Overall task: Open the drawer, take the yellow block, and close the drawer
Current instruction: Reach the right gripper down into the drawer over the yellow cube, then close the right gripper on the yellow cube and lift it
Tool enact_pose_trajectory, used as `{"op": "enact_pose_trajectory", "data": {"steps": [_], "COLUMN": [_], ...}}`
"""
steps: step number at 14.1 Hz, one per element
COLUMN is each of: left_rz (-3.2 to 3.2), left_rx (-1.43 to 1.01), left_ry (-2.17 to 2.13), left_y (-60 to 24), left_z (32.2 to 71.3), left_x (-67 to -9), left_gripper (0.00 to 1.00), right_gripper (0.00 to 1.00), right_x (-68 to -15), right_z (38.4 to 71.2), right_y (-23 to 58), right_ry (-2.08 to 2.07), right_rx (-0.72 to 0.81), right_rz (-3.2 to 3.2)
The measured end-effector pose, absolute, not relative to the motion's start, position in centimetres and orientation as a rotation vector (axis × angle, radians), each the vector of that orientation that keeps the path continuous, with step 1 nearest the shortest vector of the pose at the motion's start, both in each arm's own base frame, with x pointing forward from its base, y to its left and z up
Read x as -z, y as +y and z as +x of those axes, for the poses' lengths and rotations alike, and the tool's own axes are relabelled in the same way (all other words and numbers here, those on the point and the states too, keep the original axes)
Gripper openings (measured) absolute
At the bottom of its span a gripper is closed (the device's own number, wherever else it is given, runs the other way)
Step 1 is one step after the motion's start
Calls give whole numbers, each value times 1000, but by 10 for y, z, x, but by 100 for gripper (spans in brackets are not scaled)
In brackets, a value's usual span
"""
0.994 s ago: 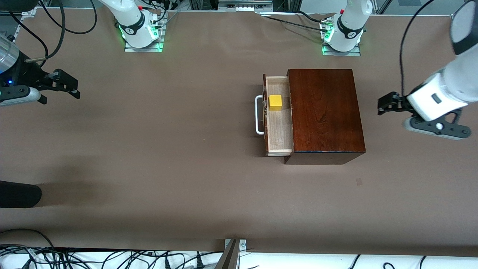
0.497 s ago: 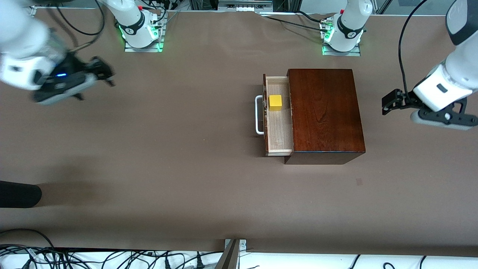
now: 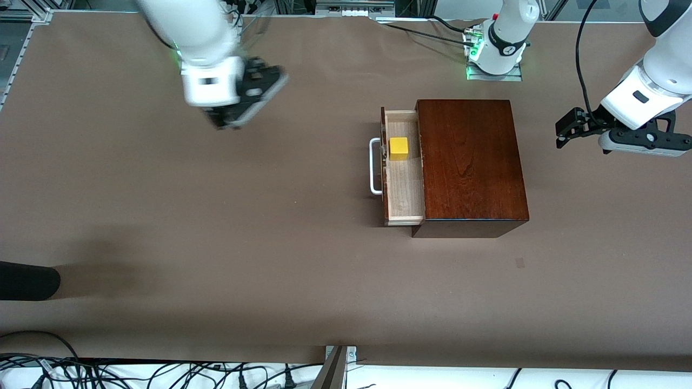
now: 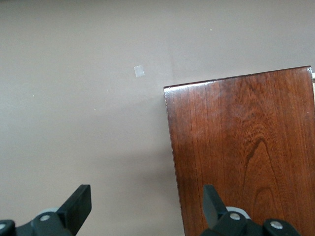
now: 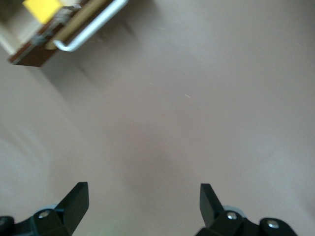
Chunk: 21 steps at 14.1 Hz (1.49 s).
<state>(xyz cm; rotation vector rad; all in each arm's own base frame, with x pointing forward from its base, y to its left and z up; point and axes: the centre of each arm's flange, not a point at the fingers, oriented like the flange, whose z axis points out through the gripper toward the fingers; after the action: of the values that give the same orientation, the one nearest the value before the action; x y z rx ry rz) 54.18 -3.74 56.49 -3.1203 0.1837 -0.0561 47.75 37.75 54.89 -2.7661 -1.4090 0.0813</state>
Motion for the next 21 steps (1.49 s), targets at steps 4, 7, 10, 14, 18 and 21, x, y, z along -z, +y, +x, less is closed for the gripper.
{"op": "enact_pose_trajectory", "data": {"steps": [4, 7, 10, 14, 18, 21], "left_rz": [-3121, -3121, -3121, -3121, -3121, -3121], "left_rx": [57, 57, 45, 44, 44, 43], "left_ry": [175, 181, 182, 182, 182, 182], "left_y": [-34, -36, -37, -37, -37, -37], "left_z": [542, 542, 542, 543, 543, 543], "left_x": [-564, -564, -565, -567, -567, -566], "left_gripper": [100, 100, 100, 100, 100, 100], "right_gripper": [100, 100, 100, 100, 100, 100], "right_x": [-498, -460, -433, -391, -357, -346], "right_z": [456, 443, 427, 437, 427, 413], "right_y": [486, 553, 608, 639, 656, 666], "right_ry": [-1698, -1842, -1955, -2019, -2096, -2188], "right_rx": [5, 58, 137, 302, 338, 336], "right_rz": [-2621, -2527, -2466, -2386, -2336, -2297]}}
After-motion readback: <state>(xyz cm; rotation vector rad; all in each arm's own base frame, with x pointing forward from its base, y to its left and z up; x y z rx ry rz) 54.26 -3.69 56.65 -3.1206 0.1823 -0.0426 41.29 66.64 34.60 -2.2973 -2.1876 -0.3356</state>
